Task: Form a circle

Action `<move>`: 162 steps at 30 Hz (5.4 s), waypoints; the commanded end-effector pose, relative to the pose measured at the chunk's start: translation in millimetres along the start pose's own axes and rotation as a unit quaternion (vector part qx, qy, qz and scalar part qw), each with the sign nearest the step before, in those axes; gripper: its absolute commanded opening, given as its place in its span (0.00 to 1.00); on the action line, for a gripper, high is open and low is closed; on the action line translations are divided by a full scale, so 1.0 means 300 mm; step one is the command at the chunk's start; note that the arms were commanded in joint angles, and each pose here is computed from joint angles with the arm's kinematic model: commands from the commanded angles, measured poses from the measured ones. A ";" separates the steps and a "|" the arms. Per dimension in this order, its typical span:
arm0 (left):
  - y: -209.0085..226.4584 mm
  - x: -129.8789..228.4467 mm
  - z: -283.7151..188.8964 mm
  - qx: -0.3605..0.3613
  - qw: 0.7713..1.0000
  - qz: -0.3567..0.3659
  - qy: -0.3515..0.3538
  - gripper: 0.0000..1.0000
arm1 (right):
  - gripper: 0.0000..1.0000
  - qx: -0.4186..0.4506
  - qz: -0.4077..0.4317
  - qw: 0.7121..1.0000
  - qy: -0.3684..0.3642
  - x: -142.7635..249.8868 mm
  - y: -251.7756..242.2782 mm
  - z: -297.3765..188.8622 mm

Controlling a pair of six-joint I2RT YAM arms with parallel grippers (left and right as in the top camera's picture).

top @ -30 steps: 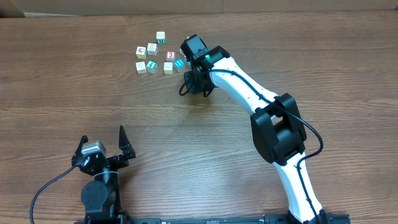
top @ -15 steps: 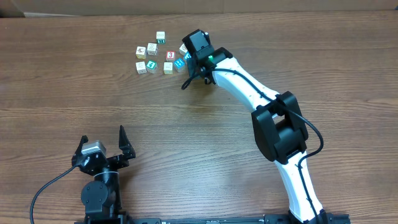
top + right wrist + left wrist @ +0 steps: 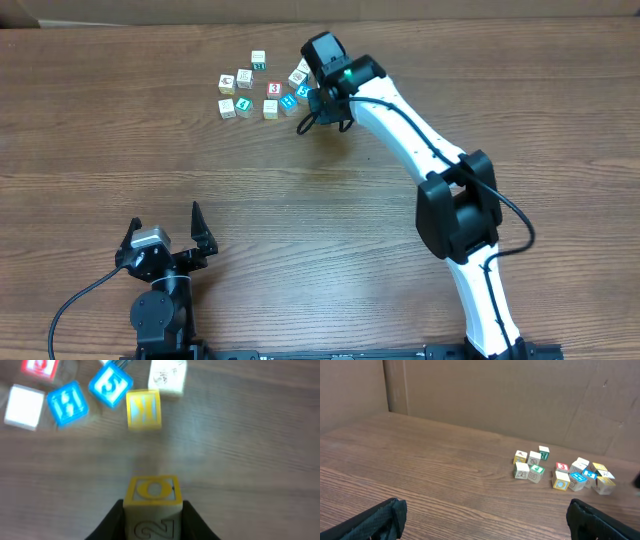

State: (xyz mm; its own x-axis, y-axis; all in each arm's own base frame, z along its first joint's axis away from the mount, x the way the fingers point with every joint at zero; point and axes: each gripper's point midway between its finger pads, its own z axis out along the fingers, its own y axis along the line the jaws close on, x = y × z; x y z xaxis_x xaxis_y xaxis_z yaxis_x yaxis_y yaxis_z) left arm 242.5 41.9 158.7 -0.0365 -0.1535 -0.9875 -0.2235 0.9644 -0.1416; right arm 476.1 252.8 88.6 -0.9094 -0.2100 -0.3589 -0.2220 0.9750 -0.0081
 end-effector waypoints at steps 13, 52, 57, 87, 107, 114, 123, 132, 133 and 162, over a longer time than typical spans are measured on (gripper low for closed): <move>-0.015 0.001 -0.002 0.011 1.000 0.009 -0.002 0.99 | 0.17 -0.089 0.009 0.991 0.100 0.188 0.118 -0.180; -0.015 0.001 -0.002 0.011 1.000 0.009 -0.002 1.00 | 0.32 0.014 -0.009 0.997 0.071 0.304 0.137 0.174; -0.015 0.001 -0.002 0.011 1.000 0.009 -0.002 0.99 | 0.37 0.014 -0.009 0.997 0.071 0.304 0.137 0.174; -0.015 0.001 -0.002 0.011 1.000 0.009 -0.002 1.00 | 0.27 0.009 -0.012 0.998 0.054 0.262 0.143 0.159; -0.015 0.001 -0.002 0.011 1.000 0.009 -0.002 1.00 | 0.45 0.006 -0.027 0.999 0.037 0.231 0.150 0.153; -0.015 0.001 -0.002 0.011 1.000 0.009 -0.002 1.00 | 0.57 0.015 -0.029 0.999 -0.015 0.066 0.142 -0.008; -0.015 0.001 -0.002 0.011 1.000 0.009 -0.002 0.99 | 0.68 0.003 -0.019 0.987 -0.160 -0.244 0.067 -0.457; -0.015 0.001 -0.002 0.011 1.000 0.009 -0.002 0.99 | 0.81 -0.013 0.044 0.956 -0.288 -0.462 -0.145 -0.689; -0.015 0.001 -0.002 0.011 1.000 0.009 -0.002 1.00 | 0.81 -0.025 0.046 0.956 -0.290 -0.473 -0.153 -0.681; -0.015 0.001 -0.002 0.011 1.000 0.009 -0.002 1.00 | 0.80 -0.077 0.036 0.985 -0.149 -0.339 -0.096 0.246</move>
State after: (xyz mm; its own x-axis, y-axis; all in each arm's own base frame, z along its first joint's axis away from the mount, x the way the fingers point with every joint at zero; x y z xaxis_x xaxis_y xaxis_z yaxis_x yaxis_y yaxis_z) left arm 242.5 41.9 158.7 -0.0366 -0.1531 -0.9875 -0.2235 0.9644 -0.1412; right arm 601.4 240.9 58.1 -0.7900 -0.0774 -0.6082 -0.1974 0.9713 0.1327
